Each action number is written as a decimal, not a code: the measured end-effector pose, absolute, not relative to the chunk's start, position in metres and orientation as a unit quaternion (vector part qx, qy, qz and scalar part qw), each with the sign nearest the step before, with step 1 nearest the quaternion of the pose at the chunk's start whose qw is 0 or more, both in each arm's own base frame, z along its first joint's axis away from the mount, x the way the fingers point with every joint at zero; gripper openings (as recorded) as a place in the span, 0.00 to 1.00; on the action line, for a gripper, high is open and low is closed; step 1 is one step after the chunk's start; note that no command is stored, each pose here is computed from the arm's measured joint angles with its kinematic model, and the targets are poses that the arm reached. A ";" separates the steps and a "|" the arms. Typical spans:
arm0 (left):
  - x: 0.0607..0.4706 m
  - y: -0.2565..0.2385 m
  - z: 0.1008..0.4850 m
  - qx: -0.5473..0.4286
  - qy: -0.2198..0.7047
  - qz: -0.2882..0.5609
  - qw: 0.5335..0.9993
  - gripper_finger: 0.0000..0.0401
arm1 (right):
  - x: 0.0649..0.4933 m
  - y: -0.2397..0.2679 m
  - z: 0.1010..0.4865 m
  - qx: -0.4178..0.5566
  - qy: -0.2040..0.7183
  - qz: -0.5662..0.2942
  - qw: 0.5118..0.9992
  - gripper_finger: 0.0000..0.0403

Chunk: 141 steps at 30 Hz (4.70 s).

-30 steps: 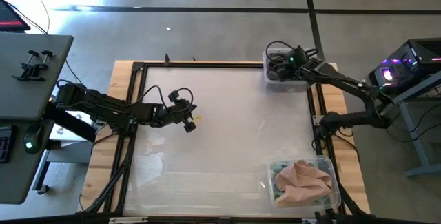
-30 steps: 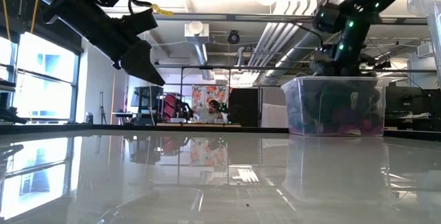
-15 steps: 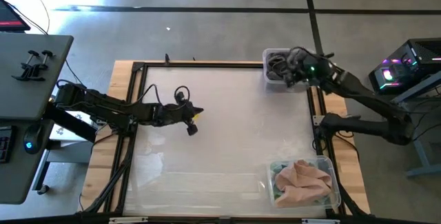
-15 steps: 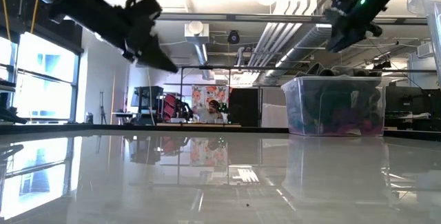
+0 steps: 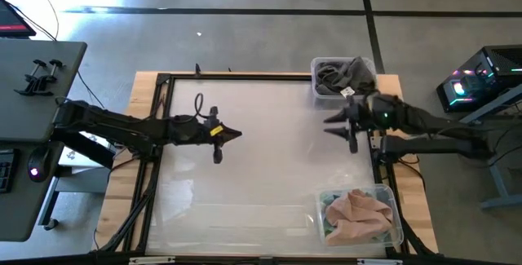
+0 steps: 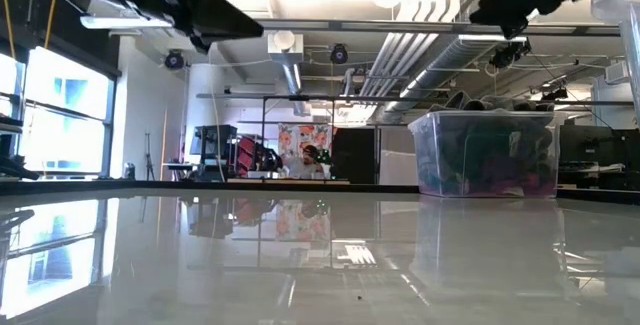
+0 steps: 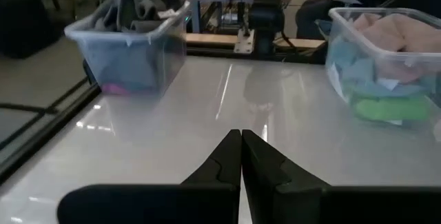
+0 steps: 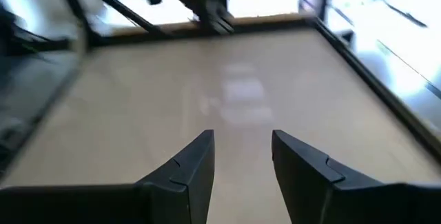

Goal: Sort towels by color in basket
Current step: Return to Home Position

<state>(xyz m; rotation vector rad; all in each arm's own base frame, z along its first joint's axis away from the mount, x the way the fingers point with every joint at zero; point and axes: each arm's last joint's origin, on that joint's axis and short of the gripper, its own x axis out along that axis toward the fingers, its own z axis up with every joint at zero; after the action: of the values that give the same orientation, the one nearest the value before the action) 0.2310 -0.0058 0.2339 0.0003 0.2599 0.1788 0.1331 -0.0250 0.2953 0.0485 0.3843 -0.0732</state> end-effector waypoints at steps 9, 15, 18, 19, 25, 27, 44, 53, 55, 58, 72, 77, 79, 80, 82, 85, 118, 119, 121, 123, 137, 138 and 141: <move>0.220 -0.004 0.244 0.028 0.121 0.113 0.986 0.00 | 0.119 -0.005 0.242 0.030 0.090 0.083 0.992 0.35; 0.219 -0.002 0.244 0.028 0.122 0.131 0.983 0.00 | 0.098 0.001 0.235 0.027 0.029 0.120 0.992 0.35; 0.219 -0.002 0.245 0.019 0.119 0.141 0.983 0.00 | 0.090 0.004 0.228 0.036 0.008 0.148 0.988 0.35; 0.218 -0.002 0.245 0.015 0.118 0.144 0.982 0.00 | 0.088 0.005 0.225 0.041 0.001 0.153 0.987 0.35; 0.214 -0.001 0.251 0.005 0.101 0.150 0.984 0.00 | 0.085 0.008 0.200 0.066 -0.006 0.175 0.982 0.35; 0.210 -0.001 0.256 0.003 0.090 0.150 0.985 0.00 | 0.088 0.010 0.194 0.067 -0.001 0.188 0.980 0.35; 0.185 0.000 0.276 0.002 0.049 0.150 0.988 0.00 | 0.095 0.017 0.173 0.054 -0.027 0.180 0.982 0.35; 0.167 0.001 0.289 0.018 0.020 0.149 0.988 0.00 | 0.099 0.011 0.166 0.053 0.004 0.067 0.996 0.22; 0.160 0.002 0.289 0.013 0.026 0.149 0.988 0.00 | 0.099 0.011 0.165 0.052 0.011 0.067 0.996 0.14; 0.149 0.002 0.288 0.002 0.041 0.149 0.988 0.00 | 0.101 0.011 0.163 0.048 0.023 0.067 0.996 0.02; 0.114 0.003 0.240 0.008 0.005 0.135 0.991 0.00 | 0.104 0.011 0.158 0.105 0.057 0.059 0.991 0.02; 0.102 -0.001 0.223 0.016 -0.032 0.057 0.998 0.00 | 0.104 0.011 0.158 0.156 0.060 0.056 0.984 0.02; 0.099 0.000 0.215 0.015 -0.048 0.059 0.997 0.00 | 0.104 0.011 0.158 0.151 0.060 0.056 0.985 0.02; 0.098 0.000 0.211 0.013 -0.055 0.060 0.997 0.00 | 0.104 0.011 0.158 0.147 0.060 0.056 0.986 0.02; 0.098 0.000 0.203 0.010 -0.071 0.052 0.996 0.00 | 0.104 0.011 0.158 0.141 0.060 0.057 0.987 0.02; 0.099 -0.001 0.189 0.014 -0.083 0.027 0.996 0.00 | 0.104 0.011 0.158 0.142 0.060 0.057 0.986 0.02; 0.102 -0.002 0.162 0.028 0.031 -0.024 0.999 0.00 | 0.104 0.011 0.158 0.134 0.060 0.057 0.988 0.02; 0.102 -0.002 0.162 0.028 0.031 -0.023 0.999 0.00 | 0.104 0.011 0.158 0.116 0.059 0.058 0.990 0.02; 0.102 -0.002 0.162 0.028 0.031 -0.023 0.999 0.00 | 0.104 0.011 0.158 0.072 0.056 0.061 0.994 0.02; 0.102 -0.002 0.162 0.028 0.031 -0.023 0.999 0.00 | 0.104 0.011 0.158 0.040 0.054 0.062 0.996 0.02; 0.102 -0.002 0.162 0.028 0.031 -0.023 0.999 0.00 | 0.099 0.011 0.170 0.036 -0.017 0.074 0.996 0.02; 0.102 -0.002 0.162 0.028 0.031 -0.023 0.999 0.00 | 0.097 0.011 0.172 0.036 -0.028 0.068 0.997 0.02; 0.102 -0.002 0.162 0.028 0.031 -0.023 0.999 0.00 | 0.096 0.008 0.174 0.038 -0.042 0.027 0.998 0.02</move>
<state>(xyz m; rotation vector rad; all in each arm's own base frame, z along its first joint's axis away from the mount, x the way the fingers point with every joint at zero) 0.1023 -0.0023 0.1618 0.0558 0.0611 -0.0457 0.0965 0.0080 0.1740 0.0763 -0.0837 0.0547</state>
